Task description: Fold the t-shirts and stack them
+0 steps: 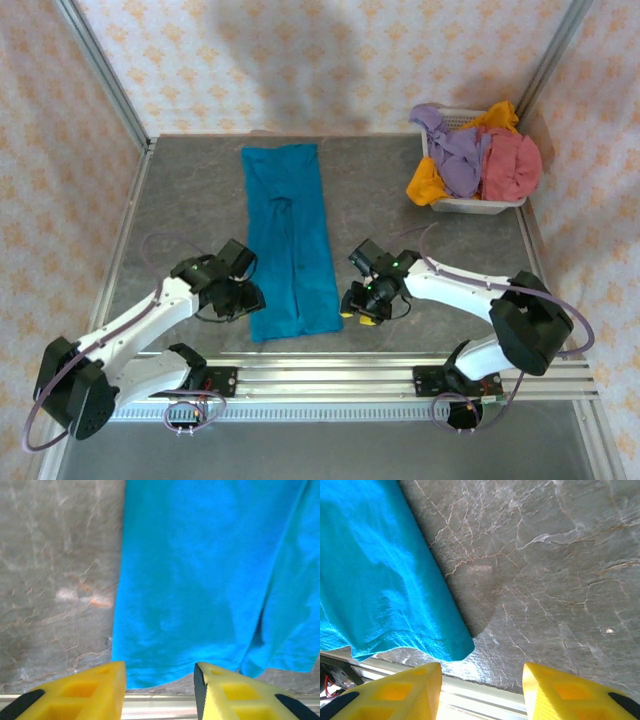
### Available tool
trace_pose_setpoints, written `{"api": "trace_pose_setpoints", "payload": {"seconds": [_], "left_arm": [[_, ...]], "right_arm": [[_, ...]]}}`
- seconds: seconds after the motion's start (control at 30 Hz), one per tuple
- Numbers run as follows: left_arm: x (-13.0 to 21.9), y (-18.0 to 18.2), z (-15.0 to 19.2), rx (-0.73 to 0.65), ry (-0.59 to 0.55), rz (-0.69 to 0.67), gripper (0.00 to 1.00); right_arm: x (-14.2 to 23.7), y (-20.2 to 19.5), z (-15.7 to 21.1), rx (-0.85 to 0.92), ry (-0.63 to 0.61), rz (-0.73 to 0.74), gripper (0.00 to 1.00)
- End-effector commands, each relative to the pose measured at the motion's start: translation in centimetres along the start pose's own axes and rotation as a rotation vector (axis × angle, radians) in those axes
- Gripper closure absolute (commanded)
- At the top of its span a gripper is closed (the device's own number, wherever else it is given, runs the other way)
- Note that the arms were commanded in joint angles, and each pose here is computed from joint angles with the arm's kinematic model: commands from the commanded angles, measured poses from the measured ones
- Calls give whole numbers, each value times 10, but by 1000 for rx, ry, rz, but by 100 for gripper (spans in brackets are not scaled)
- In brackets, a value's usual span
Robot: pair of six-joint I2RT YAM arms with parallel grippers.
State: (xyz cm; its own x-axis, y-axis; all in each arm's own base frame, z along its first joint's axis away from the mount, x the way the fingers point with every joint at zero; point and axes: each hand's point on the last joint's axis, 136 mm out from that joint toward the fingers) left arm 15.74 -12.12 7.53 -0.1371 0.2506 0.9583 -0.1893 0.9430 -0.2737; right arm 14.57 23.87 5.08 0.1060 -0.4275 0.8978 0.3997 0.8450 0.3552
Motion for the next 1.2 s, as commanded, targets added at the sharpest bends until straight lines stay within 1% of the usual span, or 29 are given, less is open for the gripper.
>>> {"api": "trace_pose_setpoints", "payload": {"seconds": [0.0, 0.1, 0.23, 0.3, 0.47, 0.67, 0.83, 1.07, 1.17], "left_arm": [[-6, 16, 14, 79, -10, -40, 59], [-15, 21, 22, 83, -5, -31, 61], [-22, 14, 20, 109, -32, 24, 62], [-26, 14, 22, 116, -28, 30, 63], [-30, 22, 28, 111, -15, -3, 64], [-40, 24, 35, 127, -8, 25, 65], [-43, 19, 34, 134, -13, 62, 65], [-50, 14, 32, 142, -13, 84, 65], [-50, 12, 32, 140, -12, 92, 70]], "right_arm": [[0, 7, -1, -16, -12, -43, 56], [-4, 11, 0, -15, 6, -54, 60], [-11, 13, 1, -27, 37, -51, 63], [-13, 14, 2, -26, 42, -47, 63], [-19, 21, 6, -18, 76, -52, 64], [-26, 26, 11, -4, 100, -33, 66], [-31, 26, 11, -9, 117, -23, 70], [-35, 26, 11, -14, 130, -16, 71], [-36, 27, 12, -13, 135, -15, 73]]}}
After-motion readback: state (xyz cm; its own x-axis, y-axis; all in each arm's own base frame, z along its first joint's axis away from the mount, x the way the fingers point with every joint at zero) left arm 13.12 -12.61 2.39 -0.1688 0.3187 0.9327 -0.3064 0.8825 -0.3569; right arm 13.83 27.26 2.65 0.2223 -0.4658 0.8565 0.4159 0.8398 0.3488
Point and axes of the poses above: each hand's point on the last joint's axis, 136 mm out from that joint toward the fingers, its own x axis back along the fingers, its own y axis along the line the jaws close on, z = x × y, and after that the axes turned 11 degrees about -x, right-handed
